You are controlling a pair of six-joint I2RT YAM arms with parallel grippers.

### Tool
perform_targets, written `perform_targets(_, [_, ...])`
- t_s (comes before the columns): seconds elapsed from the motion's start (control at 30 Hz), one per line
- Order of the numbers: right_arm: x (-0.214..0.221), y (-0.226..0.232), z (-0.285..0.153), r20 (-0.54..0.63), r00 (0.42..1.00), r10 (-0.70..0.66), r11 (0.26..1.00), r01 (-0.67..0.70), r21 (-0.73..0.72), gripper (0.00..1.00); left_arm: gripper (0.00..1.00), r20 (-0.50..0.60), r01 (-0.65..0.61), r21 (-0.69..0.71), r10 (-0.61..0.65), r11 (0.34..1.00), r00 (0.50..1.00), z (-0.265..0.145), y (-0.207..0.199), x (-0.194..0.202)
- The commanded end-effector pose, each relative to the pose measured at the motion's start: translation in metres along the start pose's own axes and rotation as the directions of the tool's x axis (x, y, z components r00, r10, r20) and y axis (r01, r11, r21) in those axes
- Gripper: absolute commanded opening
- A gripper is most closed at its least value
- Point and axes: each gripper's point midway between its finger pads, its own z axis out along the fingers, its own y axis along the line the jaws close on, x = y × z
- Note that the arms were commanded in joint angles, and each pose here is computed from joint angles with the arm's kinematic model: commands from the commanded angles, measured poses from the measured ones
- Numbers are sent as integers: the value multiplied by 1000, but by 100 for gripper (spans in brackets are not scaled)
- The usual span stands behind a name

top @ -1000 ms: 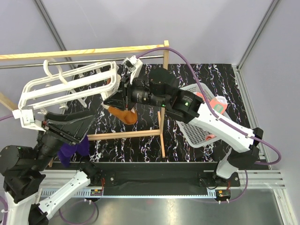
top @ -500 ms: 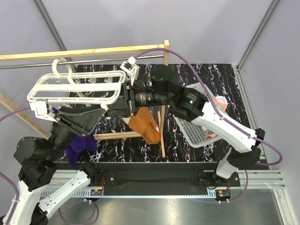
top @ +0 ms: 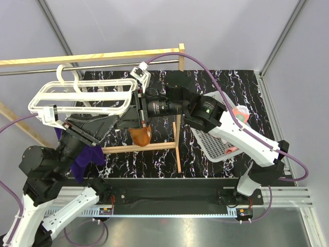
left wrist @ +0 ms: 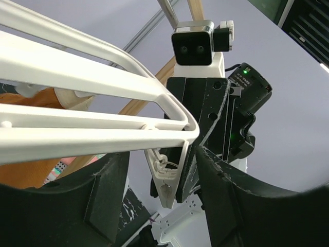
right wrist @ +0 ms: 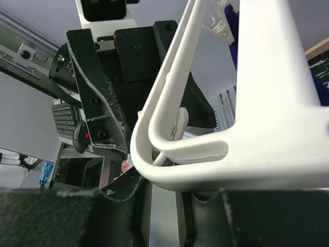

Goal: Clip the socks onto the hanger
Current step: Open the clamp at the hanger, then pick up the sock from the bin.

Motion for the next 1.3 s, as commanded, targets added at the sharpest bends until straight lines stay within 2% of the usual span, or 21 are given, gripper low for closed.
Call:
perform_targets(0.0, [3, 12, -3, -34, 999, 16, 998, -18, -54, 1, 56, 29, 16, 21, -17, 1000, 999, 7, -6, -7])
perform_targets(0.07, [3, 12, -3, -34, 999, 12, 998, -14, -56, 1, 52, 41, 20, 11, -20, 1000, 999, 8, -4, -9])
perform_targets(0.23, [5, 9, -4, -36, 999, 14, 999, -16, -50, 2, 28, 99, 27, -26, -24, 999, 995, 6, 3, -19])
perform_targets(0.27, [4, 6, -4, -31, 999, 13, 999, -14, -42, 6, 18, 107, 25, -27, -22, 999, 994, 6, 3, -21])
perform_targets(0.33, [6, -1, -5, -33, 999, 18, 1000, -19, -8, 25, 0, 120, 21, -49, -15, 999, 993, 6, 7, -23])
perform_targets(0.37, [4, -9, -5, -14, 1000, 7, 999, -6, 36, 47, 0, 121, 20, -55, -13, 998, 993, 6, 8, -23])
perform_targets(0.47, [7, -29, -13, -4, 1000, -10, 988, 10, 154, 70, 0, 119, 15, -92, -4, 996, 993, 5, 16, -21])
perform_targets(0.6, [28, -58, -38, -14, 1000, -19, 954, 23, 299, 76, 0, 111, 2, -131, 13, 991, 994, 5, 28, -16])
perform_targets(0.73, [58, -88, -74, -39, 999, -29, 893, 44, 448, 76, 0, 83, -48, -168, 63, 985, 995, 5, 40, -10])
perform_targets(0.77, [76, -113, -88, -64, 998, -17, 843, 48, 536, 75, 0, 72, -60, -179, 74, 982, 995, 4, 44, -7])
perform_targets(0.83, [85, -119, -121, -40, 999, -36, 795, 53, 604, 74, 0, 54, -92, -194, 104, 977, 993, 3, 49, -4])
perform_targets(0.87, [103, -151, -144, -47, 999, -27, 687, 52, 724, 74, 0, 44, -104, -209, 116, 972, 992, 1, 54, -2])
perform_targets(0.93, [110, -171, -188, 13, 999, -45, 548, 14, 837, 74, 0, 40, -129, -225, 141, 966, 989, -3, 60, -1])
perform_targets(0.97, [123, -199, -225, 50, 997, -54, 353, -28, 935, 74, 0, 30, -137, -233, 148, 963, 988, -4, 64, 3])
perform_targets(1.03, [128, -214, -265, 120, 988, -94, 187, -101, 977, 74, 0, 32, -152, -238, 165, 959, 986, -7, 67, 2])
perform_targets(1.07, [133, -228, -285, 159, 978, -133, 80, -149, 986, 73, 0, 29, -154, -241, 166, 958, 986, -8, 69, 4])
perform_targets(1.13, [135, -239, -306, 199, 967, -157, 4, -201, 980, 72, 0, 18, -162, -247, 171, 955, 985, -9, 73, 8])
perform_targets(1.17, [138, -257, -327, 224, 965, -139, -72, -235, 969, 71, 0, 11, -165, -249, 174, 954, 985, -9, 74, 9])
perform_targets(1.23, [131, -279, -336, 280, 952, -124, -69, -289, 955, 71, 0, -3, -181, -254, 186, 950, 983, -9, 76, 11])
perform_targets(1.27, [125, -296, -341, 300, 949, -93, -38, -305, 952, 71, 0, -13, -184, -260, 187, 948, 982, -10, 78, 13])
